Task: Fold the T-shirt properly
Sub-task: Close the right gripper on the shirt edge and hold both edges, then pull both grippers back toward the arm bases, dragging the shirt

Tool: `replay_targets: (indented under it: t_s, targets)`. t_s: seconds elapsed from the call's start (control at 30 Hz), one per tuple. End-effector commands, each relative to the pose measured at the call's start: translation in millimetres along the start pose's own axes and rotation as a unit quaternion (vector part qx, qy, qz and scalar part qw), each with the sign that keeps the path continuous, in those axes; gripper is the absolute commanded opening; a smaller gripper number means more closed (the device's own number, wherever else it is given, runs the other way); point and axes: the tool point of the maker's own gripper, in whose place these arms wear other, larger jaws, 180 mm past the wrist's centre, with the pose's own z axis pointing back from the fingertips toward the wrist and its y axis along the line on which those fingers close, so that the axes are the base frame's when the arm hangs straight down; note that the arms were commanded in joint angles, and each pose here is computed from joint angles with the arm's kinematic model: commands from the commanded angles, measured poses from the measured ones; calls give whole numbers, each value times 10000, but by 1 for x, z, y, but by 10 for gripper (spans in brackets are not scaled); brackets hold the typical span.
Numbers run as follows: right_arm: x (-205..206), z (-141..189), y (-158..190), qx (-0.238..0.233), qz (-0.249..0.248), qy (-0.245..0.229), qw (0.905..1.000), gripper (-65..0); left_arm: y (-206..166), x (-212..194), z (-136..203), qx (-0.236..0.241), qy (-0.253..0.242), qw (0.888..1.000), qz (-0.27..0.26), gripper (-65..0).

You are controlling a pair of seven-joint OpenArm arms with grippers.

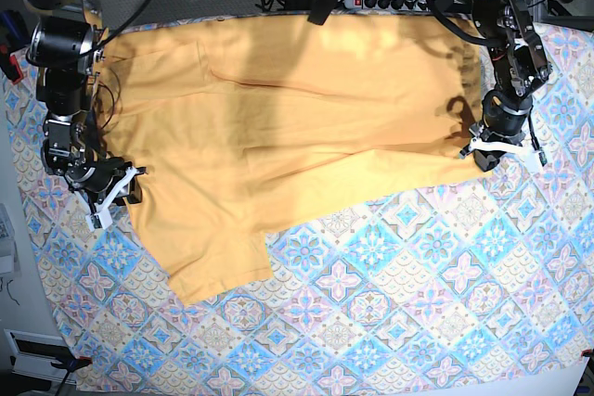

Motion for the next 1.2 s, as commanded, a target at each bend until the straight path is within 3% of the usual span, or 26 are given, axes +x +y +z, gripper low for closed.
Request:
replay_targets:
  t_s: [0.0, 0.2, 0.53, 1.0, 1.17]
  targets:
    - [-1, 2, -1, 43, 103, 192, 9998, -487, -6, 15, 2, -97, -231, 9997, -54, -650]
    - [20, 6, -5, -40, 324, 51, 9995, -617, -5, 16, 2, -95, -234, 9997, -61, -650]
    - [42, 15, -3, -121, 684, -304, 9971, -621, -5, 15, 2, -92, -225, 9997, -55, -650]
    - [40, 15, -4, -126, 676, -302, 9972, -626, -1, 10, 6, -54, -174, 9998, -93, -650]
    - [35, 25, -18, -310, 377, -446, 9978, -639, -1, 9, 13, -63, -197, 9997, -156, -650]
